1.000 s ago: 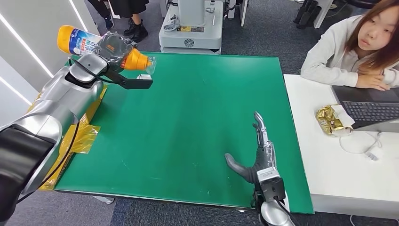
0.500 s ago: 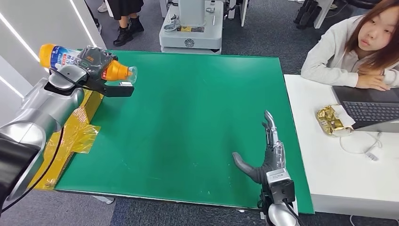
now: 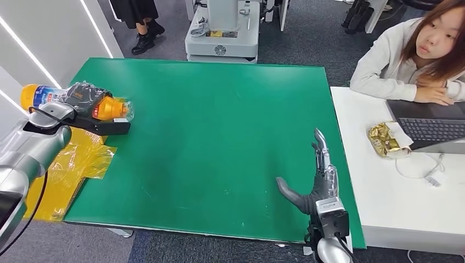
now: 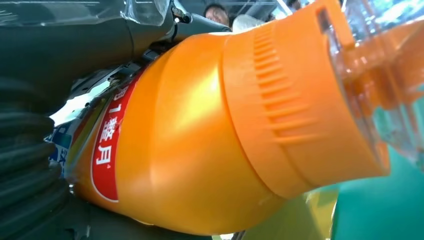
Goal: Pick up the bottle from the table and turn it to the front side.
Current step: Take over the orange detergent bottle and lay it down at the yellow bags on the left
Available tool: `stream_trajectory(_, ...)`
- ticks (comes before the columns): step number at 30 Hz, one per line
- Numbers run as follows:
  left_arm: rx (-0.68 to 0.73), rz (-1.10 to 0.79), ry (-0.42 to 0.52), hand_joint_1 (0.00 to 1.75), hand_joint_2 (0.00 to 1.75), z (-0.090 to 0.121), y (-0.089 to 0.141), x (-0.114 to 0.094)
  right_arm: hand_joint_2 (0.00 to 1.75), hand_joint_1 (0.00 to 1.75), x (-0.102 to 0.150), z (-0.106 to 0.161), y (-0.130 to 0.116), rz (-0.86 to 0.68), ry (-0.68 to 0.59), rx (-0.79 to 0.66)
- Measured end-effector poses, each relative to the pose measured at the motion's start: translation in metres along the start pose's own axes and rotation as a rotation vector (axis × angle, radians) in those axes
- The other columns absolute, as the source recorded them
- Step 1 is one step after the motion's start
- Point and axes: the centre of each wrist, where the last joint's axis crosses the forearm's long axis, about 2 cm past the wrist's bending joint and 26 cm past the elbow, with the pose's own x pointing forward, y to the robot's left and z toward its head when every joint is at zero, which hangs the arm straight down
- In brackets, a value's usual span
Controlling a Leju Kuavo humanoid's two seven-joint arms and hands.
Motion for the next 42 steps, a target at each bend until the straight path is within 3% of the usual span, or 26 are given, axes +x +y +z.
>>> stream_trajectory(11,-0.075,0.047,0.007,1.75,1.75,0.042,-0.052,-0.018,1.75,0.00,0.004,0.002,-0.006,0.008,0.002,-0.006)
stream_trajectory(18,-0.118,0.081,-0.003,1.75,1.75,0.070,-0.094,0.001,1.75,0.00,0.009,0.004,-0.008,0.007,0.007,-0.001)
stream_trajectory(27,-0.152,0.088,-0.036,1.75,1.75,0.092,-0.122,0.020,1.75,0.00,0.013,0.004,-0.008,0.004,-0.002,0.001)
stream_trajectory(35,-0.135,0.108,-0.105,1.75,1.75,0.092,-0.125,0.035,1.75,0.00,0.015,0.004,-0.008,0.001,-0.008,-0.005)
stream_trajectory(42,-0.076,0.171,-0.183,1.75,1.75,0.075,-0.108,0.035,1.75,0.00,0.014,0.001,-0.007,0.001,-0.011,-0.011)
